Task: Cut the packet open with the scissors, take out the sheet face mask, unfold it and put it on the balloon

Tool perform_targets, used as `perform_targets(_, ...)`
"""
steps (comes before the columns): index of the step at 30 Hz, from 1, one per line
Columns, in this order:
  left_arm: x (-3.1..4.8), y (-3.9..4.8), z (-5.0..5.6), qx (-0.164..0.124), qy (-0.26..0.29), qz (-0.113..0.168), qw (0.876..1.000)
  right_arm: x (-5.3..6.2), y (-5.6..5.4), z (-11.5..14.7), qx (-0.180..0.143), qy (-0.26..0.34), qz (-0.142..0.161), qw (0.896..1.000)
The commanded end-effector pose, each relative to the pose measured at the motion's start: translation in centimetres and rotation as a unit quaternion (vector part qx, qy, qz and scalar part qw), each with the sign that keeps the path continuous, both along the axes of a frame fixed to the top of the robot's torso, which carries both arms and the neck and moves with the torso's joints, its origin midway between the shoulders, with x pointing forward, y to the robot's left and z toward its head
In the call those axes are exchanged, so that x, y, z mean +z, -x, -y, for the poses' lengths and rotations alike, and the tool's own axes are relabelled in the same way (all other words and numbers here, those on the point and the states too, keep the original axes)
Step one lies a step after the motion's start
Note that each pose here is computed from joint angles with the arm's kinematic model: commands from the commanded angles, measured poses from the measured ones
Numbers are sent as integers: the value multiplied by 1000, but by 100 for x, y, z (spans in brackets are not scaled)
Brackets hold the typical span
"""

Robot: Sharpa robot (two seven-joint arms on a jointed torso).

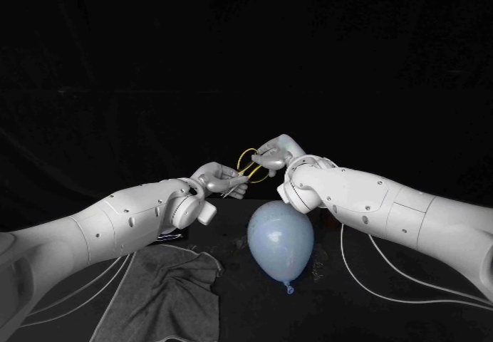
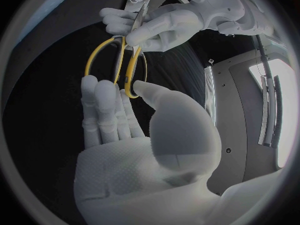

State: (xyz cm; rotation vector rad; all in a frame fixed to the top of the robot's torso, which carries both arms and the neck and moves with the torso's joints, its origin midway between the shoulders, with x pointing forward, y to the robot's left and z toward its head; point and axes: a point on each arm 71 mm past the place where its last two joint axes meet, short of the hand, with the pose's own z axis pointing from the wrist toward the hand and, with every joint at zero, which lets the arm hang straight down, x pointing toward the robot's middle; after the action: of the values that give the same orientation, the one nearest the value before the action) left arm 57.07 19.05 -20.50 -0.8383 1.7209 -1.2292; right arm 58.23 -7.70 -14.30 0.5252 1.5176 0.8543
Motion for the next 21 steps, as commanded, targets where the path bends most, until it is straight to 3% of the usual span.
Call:
perform_targets(1, 15, 17, 53, -25, 5, 0, 1000, 5, 1, -4, 40, 6, 0, 999)
perform_targets(12, 11, 18, 2, -24, 3, -1, 1000, 26, 26, 175, 81, -15, 4, 997)
perform_targets(21, -1, 34, -37, -30, 2, -11, 999, 128, 31, 496, 101, -15, 53, 993)
